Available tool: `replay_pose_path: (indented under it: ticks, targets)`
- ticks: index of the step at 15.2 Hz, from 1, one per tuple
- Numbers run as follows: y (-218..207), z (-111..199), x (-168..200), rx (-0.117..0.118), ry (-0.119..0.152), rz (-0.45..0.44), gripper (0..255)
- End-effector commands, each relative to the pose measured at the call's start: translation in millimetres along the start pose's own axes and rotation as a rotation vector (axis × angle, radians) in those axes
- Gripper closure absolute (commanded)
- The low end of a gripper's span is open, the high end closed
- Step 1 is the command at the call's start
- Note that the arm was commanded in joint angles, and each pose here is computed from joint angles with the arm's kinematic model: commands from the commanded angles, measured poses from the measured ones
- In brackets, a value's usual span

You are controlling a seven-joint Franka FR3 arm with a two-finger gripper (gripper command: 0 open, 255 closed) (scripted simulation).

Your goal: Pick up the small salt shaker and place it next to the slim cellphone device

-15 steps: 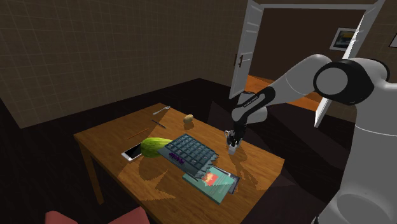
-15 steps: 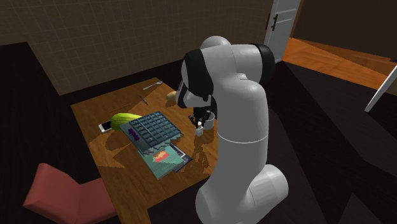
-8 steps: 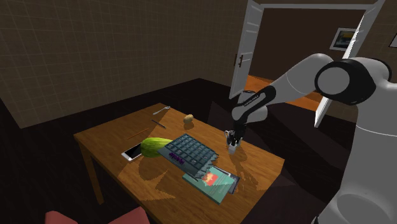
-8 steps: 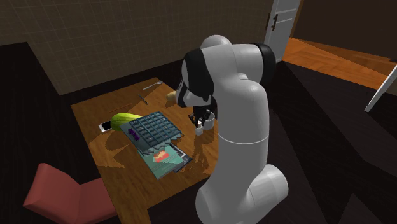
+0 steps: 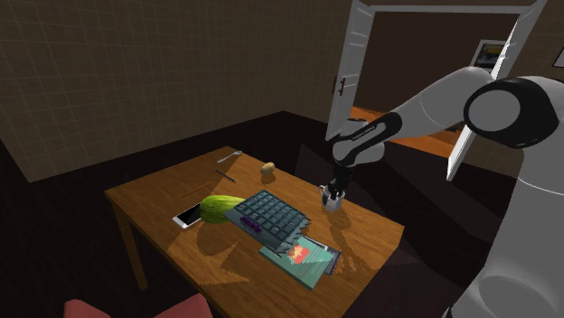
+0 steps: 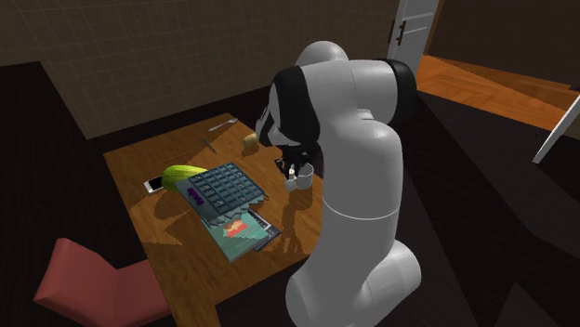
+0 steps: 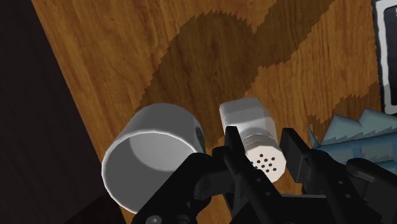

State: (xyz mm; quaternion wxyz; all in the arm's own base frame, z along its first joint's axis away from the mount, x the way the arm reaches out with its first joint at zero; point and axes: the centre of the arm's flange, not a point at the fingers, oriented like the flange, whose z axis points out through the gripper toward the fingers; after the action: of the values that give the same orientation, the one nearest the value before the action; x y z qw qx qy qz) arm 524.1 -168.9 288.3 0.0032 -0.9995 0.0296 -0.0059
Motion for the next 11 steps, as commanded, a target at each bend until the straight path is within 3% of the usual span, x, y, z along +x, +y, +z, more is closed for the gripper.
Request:
replay_pose_path:
  ticks: [1,11]
  targets:
    - [1,-12,0,0.0,0.0,0.0,255]
    - [0,-64,1,0.0,0.0,0.0,255]
